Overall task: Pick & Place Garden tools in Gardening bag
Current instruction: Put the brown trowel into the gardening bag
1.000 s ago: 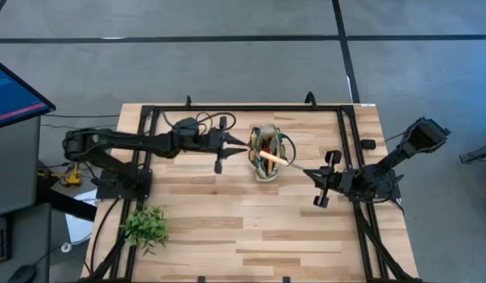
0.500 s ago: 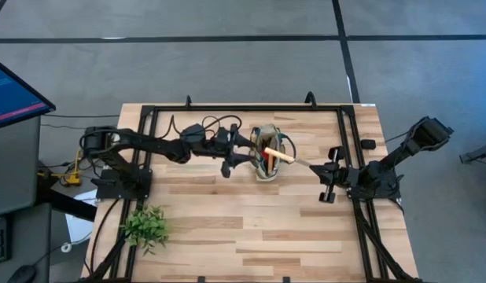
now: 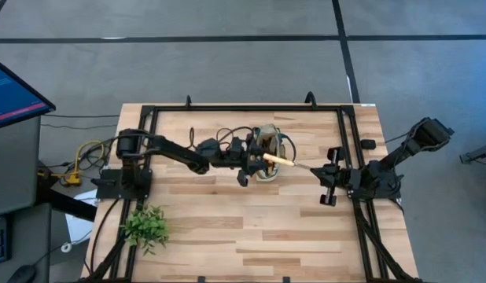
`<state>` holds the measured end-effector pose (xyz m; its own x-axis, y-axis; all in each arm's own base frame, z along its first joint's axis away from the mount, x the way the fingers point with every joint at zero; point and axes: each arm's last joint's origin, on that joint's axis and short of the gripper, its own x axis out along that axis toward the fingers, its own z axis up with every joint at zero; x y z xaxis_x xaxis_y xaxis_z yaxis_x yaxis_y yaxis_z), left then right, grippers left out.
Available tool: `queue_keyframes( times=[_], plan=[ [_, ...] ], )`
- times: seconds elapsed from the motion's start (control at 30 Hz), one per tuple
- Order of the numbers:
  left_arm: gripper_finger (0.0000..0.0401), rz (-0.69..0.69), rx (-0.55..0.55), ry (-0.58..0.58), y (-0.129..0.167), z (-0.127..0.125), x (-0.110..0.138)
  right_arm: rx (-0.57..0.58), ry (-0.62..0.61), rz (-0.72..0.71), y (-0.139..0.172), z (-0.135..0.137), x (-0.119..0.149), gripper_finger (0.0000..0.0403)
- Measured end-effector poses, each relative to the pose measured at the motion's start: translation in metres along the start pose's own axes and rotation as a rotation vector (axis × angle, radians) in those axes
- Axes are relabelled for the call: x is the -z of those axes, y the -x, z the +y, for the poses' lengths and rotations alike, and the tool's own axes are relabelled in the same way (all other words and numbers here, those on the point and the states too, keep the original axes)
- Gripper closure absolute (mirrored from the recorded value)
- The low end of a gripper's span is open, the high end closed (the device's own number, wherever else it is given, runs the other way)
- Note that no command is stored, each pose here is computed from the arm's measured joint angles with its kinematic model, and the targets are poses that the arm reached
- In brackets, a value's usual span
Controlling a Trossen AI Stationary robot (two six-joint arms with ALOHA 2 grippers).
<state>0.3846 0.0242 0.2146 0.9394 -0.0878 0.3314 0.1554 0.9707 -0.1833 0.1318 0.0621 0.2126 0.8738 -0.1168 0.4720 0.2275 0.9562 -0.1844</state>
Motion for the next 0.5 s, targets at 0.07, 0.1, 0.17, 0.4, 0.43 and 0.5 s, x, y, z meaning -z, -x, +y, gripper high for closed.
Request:
queue_keyframes(
  times=[0.07, 0.1, 0.17, 0.4, 0.43, 0.5],
  plan=[
    [0.0225, -0.057, 0.026, 0.013, -0.003, -0.002, -0.002, -0.009, -0.006, -0.009, 0.000, 0.000, -0.001, 0.0403],
    [0.0230, -0.066, 0.028, 0.013, -0.002, -0.001, -0.001, -0.014, -0.008, -0.013, 0.000, 0.001, -0.001, 0.0403],
    [0.0239, -0.063, 0.027, 0.016, -0.002, -0.001, 0.001, -0.016, -0.014, -0.023, 0.000, 0.000, -0.003, 0.0403],
    [0.0264, -0.143, 0.075, -0.020, -0.003, -0.016, -0.014, -0.044, -0.013, -0.043, 0.000, 0.001, -0.003, 0.0403],
    [0.0266, -0.141, 0.076, -0.019, -0.003, -0.017, -0.014, -0.045, -0.013, -0.045, 0.000, 0.000, -0.003, 0.0403],
    [0.0269, -0.142, 0.077, -0.018, -0.003, -0.018, -0.014, -0.049, -0.013, -0.047, 0.000, 0.001, -0.004, 0.0403]
  ],
)
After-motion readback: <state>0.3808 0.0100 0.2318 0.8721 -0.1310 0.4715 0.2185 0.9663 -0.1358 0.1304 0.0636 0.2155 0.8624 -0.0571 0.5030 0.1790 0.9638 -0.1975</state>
